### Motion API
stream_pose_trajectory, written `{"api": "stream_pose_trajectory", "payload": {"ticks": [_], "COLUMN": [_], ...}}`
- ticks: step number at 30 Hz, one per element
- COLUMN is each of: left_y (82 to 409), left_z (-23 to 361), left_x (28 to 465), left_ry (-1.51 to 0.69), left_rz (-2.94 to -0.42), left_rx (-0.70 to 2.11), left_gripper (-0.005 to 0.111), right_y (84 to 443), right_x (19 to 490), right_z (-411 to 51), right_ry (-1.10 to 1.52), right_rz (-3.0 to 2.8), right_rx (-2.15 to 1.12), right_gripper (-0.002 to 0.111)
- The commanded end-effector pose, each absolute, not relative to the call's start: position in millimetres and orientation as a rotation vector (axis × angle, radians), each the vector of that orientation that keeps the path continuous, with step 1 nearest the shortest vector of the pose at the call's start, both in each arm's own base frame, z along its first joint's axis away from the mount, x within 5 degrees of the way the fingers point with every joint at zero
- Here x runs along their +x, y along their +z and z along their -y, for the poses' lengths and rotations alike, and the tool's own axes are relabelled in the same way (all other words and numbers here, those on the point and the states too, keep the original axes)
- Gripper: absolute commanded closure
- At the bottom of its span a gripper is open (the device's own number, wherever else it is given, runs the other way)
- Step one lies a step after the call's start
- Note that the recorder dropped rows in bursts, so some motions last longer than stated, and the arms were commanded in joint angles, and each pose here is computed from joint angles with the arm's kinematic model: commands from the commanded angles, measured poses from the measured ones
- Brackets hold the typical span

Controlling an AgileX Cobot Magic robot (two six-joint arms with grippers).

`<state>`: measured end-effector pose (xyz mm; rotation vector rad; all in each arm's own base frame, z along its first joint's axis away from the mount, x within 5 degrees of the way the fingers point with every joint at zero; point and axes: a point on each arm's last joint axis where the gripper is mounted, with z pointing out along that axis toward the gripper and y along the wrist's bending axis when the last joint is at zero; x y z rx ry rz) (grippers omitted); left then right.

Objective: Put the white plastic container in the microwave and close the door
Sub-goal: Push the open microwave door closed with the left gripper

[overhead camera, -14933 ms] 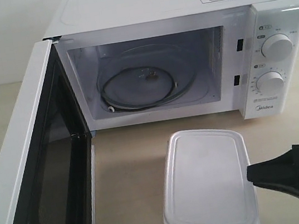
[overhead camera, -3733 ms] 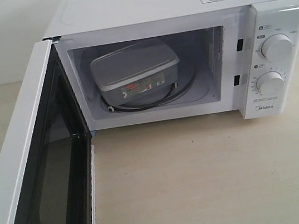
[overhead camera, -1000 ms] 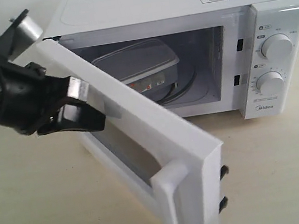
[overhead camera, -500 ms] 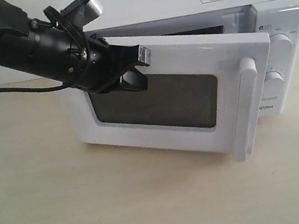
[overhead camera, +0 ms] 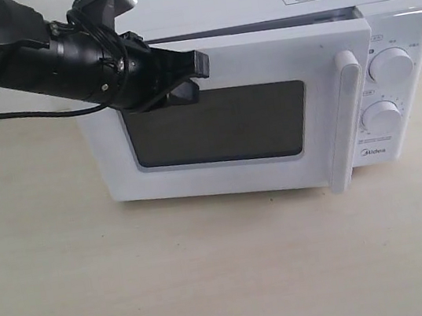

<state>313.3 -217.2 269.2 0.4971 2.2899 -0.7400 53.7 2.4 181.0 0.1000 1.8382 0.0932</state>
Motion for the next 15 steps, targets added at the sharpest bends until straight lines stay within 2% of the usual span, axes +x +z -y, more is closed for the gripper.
{"api": "stream_pose_trajectory", "payload": {"ticks": [1, 9, 15], "left_y": [272.9, 275.8, 304.8], "left_z": [218.6, 218.3, 213.4], "left_x": [314.5, 311.2, 291.3], "left_ry": [-0.736, -0.731, -0.737], "left_rz": [-2.265, -2.255, -2.171], "left_rx": [0.494, 0.553, 0.712], "left_gripper": [0.102, 0.102, 0.102], "right_y": [182.1, 182.1, 182.1], "right_x": [53.5, 53.5, 53.5], "right_z": [-2.3, -2.3, -2.3], "right_ry": [0.092, 0.092, 0.092], "right_rz": [-1.826, -1.826, -1.826], "right_rx": [0.102, 0.102, 0.102], "right_gripper": [0.109, 0.109, 0.109]}}
